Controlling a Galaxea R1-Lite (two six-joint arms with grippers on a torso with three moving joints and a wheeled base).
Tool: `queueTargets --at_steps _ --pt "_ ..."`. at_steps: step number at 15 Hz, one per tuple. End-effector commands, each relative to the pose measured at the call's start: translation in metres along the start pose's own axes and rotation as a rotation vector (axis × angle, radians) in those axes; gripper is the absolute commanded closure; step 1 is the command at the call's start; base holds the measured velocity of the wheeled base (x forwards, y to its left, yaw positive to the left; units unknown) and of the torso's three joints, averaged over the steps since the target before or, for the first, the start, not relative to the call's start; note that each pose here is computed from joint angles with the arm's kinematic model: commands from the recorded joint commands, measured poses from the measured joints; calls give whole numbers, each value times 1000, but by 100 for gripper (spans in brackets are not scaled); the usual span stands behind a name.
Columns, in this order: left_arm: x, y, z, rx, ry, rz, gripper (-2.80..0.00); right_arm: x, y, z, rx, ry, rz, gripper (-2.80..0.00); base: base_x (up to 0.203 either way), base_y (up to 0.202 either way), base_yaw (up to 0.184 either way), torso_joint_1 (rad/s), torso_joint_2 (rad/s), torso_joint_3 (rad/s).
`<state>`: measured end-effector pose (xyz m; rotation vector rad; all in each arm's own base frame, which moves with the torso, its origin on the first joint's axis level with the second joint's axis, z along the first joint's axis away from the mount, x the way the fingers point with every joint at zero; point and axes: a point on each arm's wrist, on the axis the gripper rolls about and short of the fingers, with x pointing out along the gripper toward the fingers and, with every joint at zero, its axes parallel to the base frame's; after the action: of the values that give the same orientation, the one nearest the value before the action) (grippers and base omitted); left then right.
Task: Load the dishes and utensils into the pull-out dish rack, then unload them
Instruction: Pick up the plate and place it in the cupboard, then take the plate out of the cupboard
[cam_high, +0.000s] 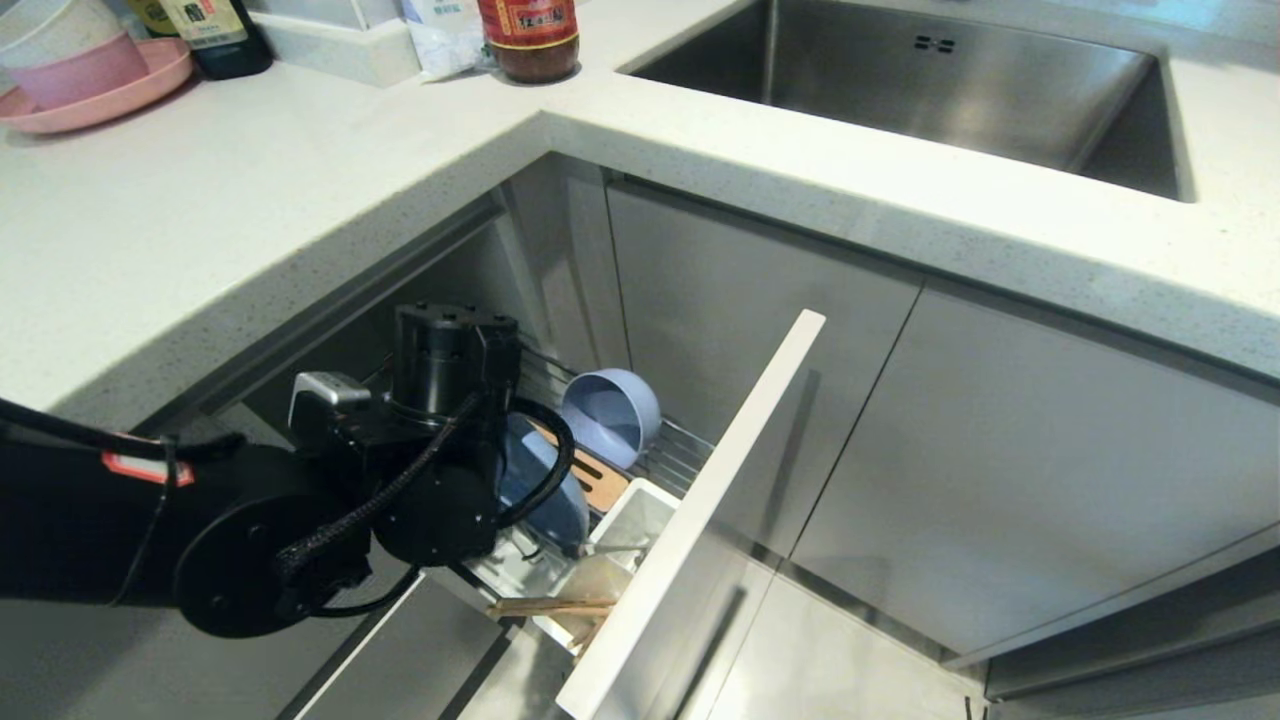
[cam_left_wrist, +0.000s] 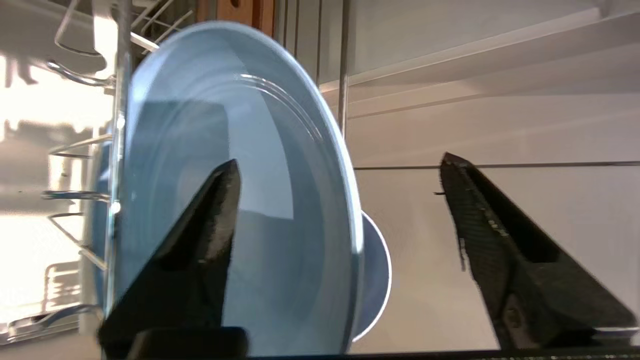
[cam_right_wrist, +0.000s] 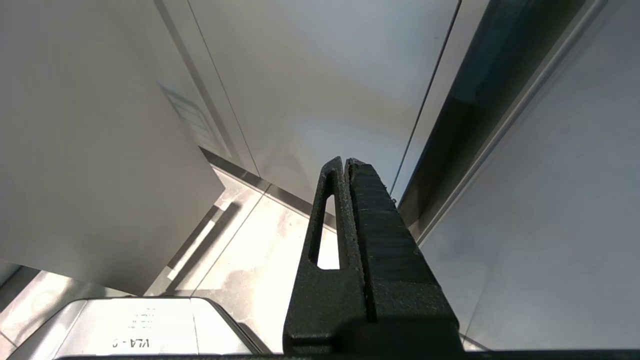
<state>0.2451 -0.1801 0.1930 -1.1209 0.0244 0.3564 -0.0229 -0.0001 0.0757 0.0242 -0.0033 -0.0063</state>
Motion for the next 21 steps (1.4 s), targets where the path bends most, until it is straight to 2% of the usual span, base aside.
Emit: queueTargets --at_steps 1,5,6,10,14,18,21 --pt "-14 -8 14 -14 9 -11 -280 0 0 -1 0 0 0 0 0 0 0 11 25 2" --pt "-31 -15 31 -5 26 -19 -280 0 0 0 0 -1 0 0 0 0 0 0 0 0" --pt "-36 -16 36 6 31 -15 0 0 0 0 0 -1 0 0 0 0 0 0 0 0" --pt "-57 -21 54 50 59 -22 0 0 0 0 0 -1 0 0 0 0 0 0 0 0" --pt "-76 -30 80 129 55 -87 0 0 0 0 0 -2 0 0 0 0 0 0 0 0" --pt "-99 -33 119 226 49 -170 0 0 0 -1 0 -2 0 0 0 0 0 0 0 0" --pt "-118 -31 164 322 42 -277 0 0 0 0 -1 -1 0 0 0 0 0 0 0 0"
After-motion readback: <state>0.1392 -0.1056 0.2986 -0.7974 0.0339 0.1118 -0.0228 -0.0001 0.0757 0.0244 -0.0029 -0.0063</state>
